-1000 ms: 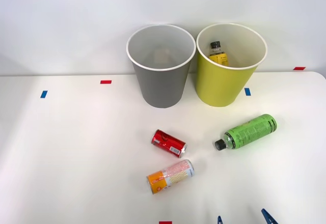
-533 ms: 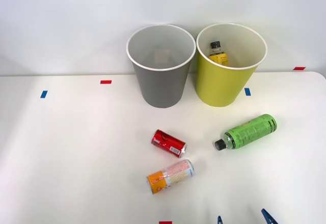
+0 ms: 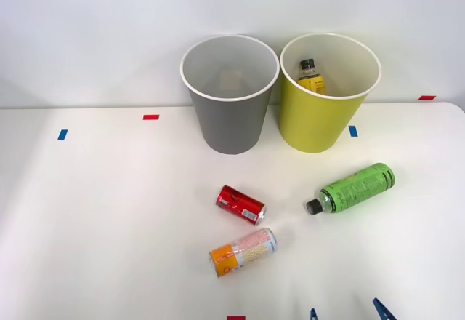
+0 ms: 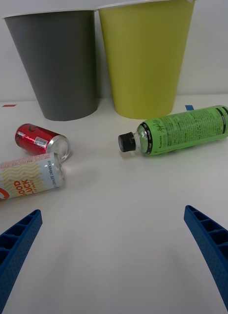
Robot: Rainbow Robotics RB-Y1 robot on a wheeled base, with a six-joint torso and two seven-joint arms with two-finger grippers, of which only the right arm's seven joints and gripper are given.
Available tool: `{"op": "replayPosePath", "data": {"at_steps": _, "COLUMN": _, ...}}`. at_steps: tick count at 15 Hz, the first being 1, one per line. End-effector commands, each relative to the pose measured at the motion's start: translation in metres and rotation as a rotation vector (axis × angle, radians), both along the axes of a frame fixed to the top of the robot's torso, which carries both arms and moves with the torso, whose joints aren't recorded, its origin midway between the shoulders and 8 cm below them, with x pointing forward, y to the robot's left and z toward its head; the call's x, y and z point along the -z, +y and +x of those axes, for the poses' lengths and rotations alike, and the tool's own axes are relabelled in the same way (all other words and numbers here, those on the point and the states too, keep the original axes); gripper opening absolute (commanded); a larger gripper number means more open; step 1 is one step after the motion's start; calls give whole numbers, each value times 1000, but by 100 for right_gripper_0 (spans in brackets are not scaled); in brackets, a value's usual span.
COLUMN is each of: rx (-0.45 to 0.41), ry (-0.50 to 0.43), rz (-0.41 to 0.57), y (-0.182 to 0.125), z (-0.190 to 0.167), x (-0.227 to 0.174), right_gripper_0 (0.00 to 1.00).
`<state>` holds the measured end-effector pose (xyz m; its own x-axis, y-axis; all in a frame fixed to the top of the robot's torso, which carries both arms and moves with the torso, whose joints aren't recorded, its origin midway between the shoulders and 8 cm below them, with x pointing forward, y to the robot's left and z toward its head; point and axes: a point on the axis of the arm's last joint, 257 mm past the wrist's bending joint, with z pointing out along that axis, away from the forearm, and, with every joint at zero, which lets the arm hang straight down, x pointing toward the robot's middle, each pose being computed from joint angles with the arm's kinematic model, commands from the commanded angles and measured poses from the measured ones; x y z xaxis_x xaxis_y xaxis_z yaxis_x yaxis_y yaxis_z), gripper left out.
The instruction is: Put cans in the gray bin, plastic bottles in the light green bin
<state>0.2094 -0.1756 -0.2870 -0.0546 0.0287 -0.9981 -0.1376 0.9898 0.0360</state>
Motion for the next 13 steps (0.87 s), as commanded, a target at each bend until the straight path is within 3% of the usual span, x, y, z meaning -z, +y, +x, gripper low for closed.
{"op": "replayPosePath", "data": {"at_steps": 1, "rx": 0, "ry": 0, "rz": 0, "y": 0, "z": 0, "x": 0, "right_gripper_0": 100}}
{"op": "replayPosePath", "data": {"at_steps": 13, "rx": 0, "ry": 0, "rz": 0, "y": 0, "z": 0, "x": 0, "right_gripper_0": 100}}
